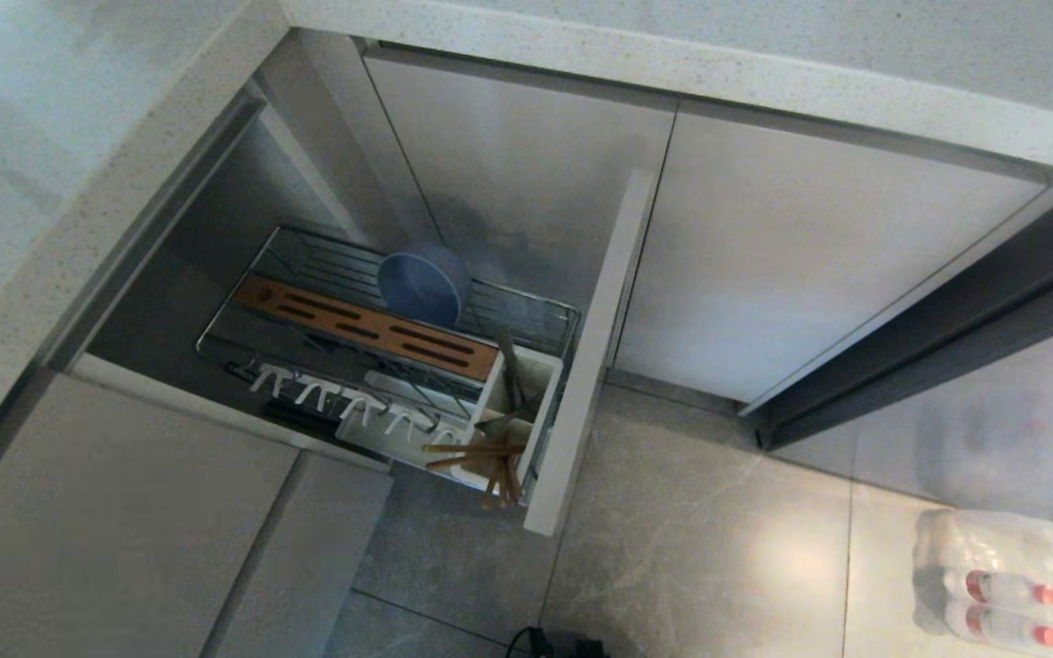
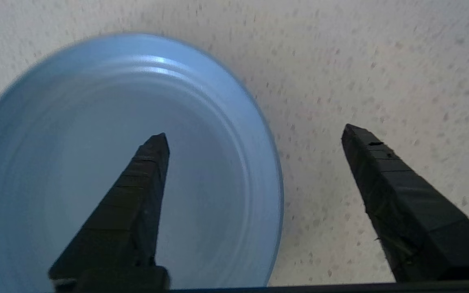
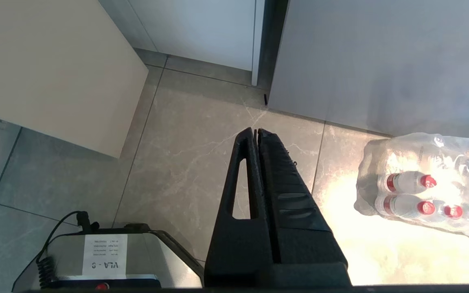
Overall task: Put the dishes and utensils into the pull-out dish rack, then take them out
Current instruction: Pick up the plate and place it in the cupboard
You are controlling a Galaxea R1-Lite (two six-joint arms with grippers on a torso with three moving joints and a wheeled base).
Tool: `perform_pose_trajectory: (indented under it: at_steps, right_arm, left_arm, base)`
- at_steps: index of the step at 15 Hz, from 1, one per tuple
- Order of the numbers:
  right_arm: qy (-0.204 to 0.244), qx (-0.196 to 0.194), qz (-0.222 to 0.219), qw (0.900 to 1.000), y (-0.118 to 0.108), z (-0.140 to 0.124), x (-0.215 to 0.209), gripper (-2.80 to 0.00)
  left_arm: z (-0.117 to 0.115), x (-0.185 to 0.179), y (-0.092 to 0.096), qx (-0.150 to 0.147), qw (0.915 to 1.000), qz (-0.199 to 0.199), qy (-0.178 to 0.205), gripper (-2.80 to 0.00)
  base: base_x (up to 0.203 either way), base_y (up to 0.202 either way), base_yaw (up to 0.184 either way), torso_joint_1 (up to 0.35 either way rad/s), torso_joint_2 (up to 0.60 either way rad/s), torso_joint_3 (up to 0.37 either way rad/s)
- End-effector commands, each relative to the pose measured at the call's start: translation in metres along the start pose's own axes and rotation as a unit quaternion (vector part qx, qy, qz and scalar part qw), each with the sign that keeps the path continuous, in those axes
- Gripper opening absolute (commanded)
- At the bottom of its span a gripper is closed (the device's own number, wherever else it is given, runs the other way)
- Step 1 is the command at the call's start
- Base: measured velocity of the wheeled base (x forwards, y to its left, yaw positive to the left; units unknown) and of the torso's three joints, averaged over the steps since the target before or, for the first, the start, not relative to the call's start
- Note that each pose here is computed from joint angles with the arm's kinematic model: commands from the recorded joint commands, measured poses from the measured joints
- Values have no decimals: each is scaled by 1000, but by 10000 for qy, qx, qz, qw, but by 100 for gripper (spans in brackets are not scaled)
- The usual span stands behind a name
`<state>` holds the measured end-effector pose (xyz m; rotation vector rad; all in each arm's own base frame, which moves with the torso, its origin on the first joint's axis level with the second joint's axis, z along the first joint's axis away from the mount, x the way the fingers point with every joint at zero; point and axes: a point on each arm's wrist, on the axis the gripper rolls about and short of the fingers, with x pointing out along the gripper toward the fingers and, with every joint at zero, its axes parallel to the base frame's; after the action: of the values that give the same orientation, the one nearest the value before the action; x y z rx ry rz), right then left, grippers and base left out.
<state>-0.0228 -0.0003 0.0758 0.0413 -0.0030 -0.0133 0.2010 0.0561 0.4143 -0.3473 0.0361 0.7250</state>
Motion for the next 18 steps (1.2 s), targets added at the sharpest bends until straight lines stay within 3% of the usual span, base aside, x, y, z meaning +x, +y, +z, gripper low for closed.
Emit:
perform_pose_trajectory:
  at_steps: [1,18]
  right_arm:
    - [6,1,-2,10000,0,0,0,-280]
    - [1,1,-2,10000,0,0,0,-280]
  left_arm:
    - [0,0,1,-8,10000,39,5,0]
    - [-13,32,1,124,9990,364,236,0]
  base:
    - [0,0,0,0,0,0]
    - [0,0,0,0,0,0]
